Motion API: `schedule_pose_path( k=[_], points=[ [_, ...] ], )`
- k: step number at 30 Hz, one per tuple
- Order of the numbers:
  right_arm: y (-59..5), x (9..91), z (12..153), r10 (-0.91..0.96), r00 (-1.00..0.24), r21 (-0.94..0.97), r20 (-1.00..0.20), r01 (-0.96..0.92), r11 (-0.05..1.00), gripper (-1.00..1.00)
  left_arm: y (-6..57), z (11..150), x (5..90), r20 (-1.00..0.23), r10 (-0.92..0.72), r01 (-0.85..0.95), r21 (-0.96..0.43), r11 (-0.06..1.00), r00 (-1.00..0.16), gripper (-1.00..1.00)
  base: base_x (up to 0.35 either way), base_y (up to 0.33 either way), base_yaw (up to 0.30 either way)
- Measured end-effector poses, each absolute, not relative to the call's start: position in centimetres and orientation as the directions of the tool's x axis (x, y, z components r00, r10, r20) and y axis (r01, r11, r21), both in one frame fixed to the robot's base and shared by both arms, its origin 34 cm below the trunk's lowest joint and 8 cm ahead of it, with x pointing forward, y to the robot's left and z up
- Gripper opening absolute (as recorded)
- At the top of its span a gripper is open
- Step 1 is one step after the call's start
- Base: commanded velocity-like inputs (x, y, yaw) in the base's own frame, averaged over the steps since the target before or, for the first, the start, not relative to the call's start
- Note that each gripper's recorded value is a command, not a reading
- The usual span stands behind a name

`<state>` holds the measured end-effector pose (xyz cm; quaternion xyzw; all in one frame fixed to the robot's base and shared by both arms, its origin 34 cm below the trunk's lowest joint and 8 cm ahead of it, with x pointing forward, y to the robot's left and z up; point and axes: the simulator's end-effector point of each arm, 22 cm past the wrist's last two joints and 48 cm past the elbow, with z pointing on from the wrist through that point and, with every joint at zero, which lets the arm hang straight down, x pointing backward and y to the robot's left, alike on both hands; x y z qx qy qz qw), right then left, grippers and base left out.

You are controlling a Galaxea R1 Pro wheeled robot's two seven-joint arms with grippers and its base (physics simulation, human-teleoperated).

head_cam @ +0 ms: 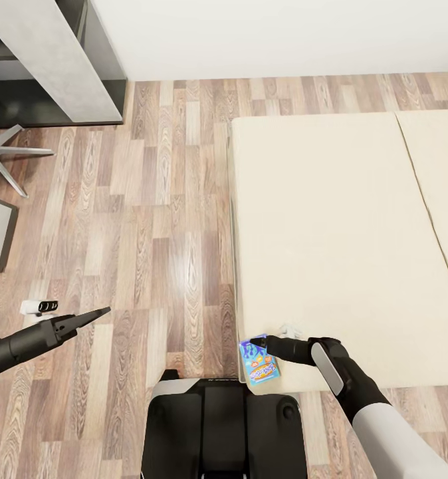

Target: Put all the toys in the child's room - the three board games (two on the bed and one on the table), the two jigsaw puzzles on the table, and the tennis ball on the table - inside the toy box on the table in the child's room.

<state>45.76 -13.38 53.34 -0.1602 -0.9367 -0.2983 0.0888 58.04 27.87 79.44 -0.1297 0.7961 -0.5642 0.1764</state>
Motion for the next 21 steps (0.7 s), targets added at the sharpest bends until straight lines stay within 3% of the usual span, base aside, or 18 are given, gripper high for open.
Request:
schedule_pose_path(
  k=[21],
  points=[
    [-13.38,45.76,53.34,0.247,-0.933,0.531,0.262,0.353,0.771,1.00,27.90,79.44,58.05,-0.135,-0.405,-0.007,-0.944,0.331,-0.904,1.00,-0.008,0.010,0.000]
  ],
)
